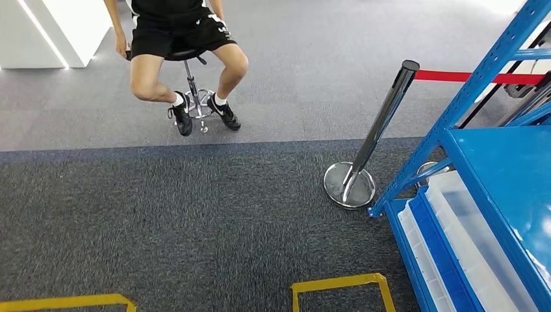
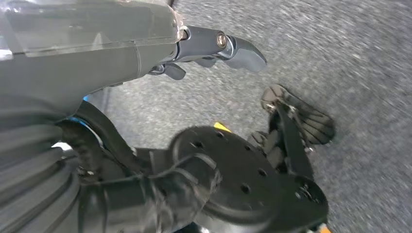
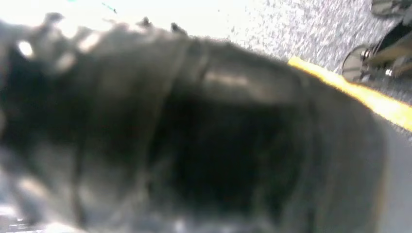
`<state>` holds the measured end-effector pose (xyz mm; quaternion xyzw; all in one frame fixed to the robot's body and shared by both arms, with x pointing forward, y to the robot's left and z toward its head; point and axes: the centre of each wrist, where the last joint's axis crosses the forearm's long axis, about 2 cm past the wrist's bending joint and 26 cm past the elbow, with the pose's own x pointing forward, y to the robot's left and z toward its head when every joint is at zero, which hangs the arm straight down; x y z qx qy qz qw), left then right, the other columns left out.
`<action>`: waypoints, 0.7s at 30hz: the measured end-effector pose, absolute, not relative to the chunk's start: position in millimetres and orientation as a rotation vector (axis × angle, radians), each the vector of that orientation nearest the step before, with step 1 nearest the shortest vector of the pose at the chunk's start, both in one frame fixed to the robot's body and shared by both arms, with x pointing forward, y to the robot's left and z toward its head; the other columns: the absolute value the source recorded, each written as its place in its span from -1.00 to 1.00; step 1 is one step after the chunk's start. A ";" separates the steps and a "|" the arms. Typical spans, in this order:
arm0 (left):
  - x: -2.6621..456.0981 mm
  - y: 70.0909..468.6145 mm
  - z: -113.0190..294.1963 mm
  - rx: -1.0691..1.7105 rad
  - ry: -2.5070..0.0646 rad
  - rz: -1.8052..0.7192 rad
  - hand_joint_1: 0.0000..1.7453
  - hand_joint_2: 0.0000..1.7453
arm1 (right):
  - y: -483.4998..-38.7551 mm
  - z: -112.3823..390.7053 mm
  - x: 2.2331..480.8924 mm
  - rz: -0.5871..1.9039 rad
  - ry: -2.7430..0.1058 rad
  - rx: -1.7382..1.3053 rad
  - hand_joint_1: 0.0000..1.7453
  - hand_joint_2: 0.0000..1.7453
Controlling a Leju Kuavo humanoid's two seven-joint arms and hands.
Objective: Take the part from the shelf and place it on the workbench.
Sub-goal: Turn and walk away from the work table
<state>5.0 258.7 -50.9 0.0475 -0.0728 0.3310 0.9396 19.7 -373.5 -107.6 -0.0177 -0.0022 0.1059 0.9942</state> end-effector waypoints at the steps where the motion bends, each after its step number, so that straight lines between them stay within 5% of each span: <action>1: 6.4 256.6 -49.2 0.092 -0.160 0.671 -1.00 1.00 | -373.0 -107.8 18.1 0.212 -0.002 -0.038 -1.00 -1.00; 7: 20.5 244.6 -57.6 0.086 -0.286 0.625 -1.00 1.00 | -355.7 -110.1 21.0 0.205 -0.026 -0.047 -1.00 -1.00; 11: 20.1 238.8 -61.8 0.063 -0.248 0.636 -1.00 -1.00 | -346.3 -111.1 20.5 0.169 -0.041 -0.042 -1.00 -1.00; 15: 16.9 236.1 -61.9 0.040 -0.208 0.623 -1.00 -1.00 | -344.9 -111.4 18.0 0.140 -0.039 -0.047 -1.00 -1.00; 19: 19.1 236.8 -63.1 0.035 -0.214 0.602 -1.00 1.00 | -342.4 -111.9 15.3 0.123 -0.028 -0.046 -1.00 -1.00; 21: 17.3 237.7 -64.6 0.038 -0.209 0.599 -1.00 1.00 | -340.2 -112.0 16.0 0.120 -0.026 -0.048 -1.00 -1.00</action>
